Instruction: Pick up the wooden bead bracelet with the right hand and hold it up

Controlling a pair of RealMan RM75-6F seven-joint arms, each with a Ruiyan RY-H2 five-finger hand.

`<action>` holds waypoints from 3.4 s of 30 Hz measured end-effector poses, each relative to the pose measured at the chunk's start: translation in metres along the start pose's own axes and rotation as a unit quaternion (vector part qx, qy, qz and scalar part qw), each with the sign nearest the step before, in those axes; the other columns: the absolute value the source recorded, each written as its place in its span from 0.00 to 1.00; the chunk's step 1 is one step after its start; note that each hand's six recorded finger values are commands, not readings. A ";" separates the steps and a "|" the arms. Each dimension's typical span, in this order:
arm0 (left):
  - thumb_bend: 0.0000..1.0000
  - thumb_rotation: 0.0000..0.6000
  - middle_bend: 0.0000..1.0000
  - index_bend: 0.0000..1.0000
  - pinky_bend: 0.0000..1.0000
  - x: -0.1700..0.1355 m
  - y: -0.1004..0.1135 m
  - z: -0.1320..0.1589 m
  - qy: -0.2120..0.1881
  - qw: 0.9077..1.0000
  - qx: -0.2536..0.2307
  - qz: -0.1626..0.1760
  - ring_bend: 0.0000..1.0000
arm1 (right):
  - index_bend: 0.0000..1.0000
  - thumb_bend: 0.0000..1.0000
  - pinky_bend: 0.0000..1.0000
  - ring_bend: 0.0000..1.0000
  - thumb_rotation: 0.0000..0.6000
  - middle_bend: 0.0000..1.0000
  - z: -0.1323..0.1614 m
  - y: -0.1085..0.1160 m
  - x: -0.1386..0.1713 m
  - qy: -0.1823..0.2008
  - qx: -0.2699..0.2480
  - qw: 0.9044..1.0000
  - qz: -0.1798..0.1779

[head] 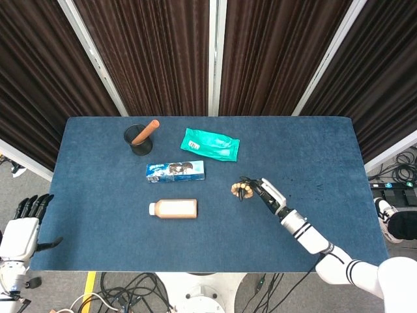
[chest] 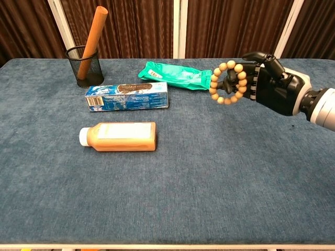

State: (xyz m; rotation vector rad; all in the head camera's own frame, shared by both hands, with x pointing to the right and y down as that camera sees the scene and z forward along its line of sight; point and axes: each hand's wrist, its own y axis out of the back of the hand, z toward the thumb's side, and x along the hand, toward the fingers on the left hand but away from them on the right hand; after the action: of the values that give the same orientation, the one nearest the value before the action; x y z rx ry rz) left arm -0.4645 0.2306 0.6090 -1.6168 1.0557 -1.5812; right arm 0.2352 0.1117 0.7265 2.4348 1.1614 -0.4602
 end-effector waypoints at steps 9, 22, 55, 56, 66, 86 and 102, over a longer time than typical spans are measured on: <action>0.00 1.00 0.07 0.08 0.00 0.003 0.000 0.002 -0.002 1.000 0.003 -0.002 0.01 | 0.71 0.43 0.00 0.30 0.18 0.67 -0.004 0.006 0.002 -0.009 -0.017 1.000 -0.005; 0.00 1.00 0.07 0.08 0.00 0.006 0.000 0.004 -0.003 1.000 0.006 -0.004 0.01 | 0.79 0.54 0.00 0.39 0.17 0.75 -0.007 0.010 0.003 -0.007 -0.018 1.000 -0.019; 0.00 1.00 0.07 0.08 0.00 0.010 -0.001 0.004 -0.003 1.000 0.007 -0.005 0.01 | 0.79 0.51 0.00 0.41 0.49 0.76 -0.001 0.012 0.005 -0.006 -0.008 1.000 -0.019; 0.00 1.00 0.07 0.08 0.00 0.010 -0.001 0.004 -0.003 1.000 0.007 -0.006 0.01 | 0.76 0.54 0.00 0.40 0.49 0.76 -0.001 0.011 0.005 -0.006 -0.008 1.000 -0.019; 0.00 1.00 0.07 0.08 0.00 0.008 -0.003 0.003 -0.001 1.000 0.007 -0.007 0.01 | 0.68 0.82 0.00 0.37 0.46 0.73 -0.002 0.010 0.003 -0.004 -0.009 1.000 -0.017; 0.00 1.00 0.07 0.08 0.00 0.005 -0.004 0.002 -0.001 1.000 0.004 -0.005 0.01 | 0.53 1.00 0.00 0.29 0.45 0.60 0.002 0.007 0.007 -0.003 -0.005 1.000 0.008; 0.00 1.00 0.07 0.08 0.00 0.006 -0.003 0.002 -0.002 1.000 0.002 -0.002 0.01 | 0.40 0.41 0.00 0.25 0.48 0.55 0.009 0.011 0.011 0.008 -0.018 1.000 0.022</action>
State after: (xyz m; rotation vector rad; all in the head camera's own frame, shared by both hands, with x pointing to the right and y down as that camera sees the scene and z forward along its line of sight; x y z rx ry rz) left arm -0.4622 0.2268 0.6138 -1.6197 1.0464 -1.5818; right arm 0.2494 0.1088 0.7161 2.4314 1.1099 -0.4045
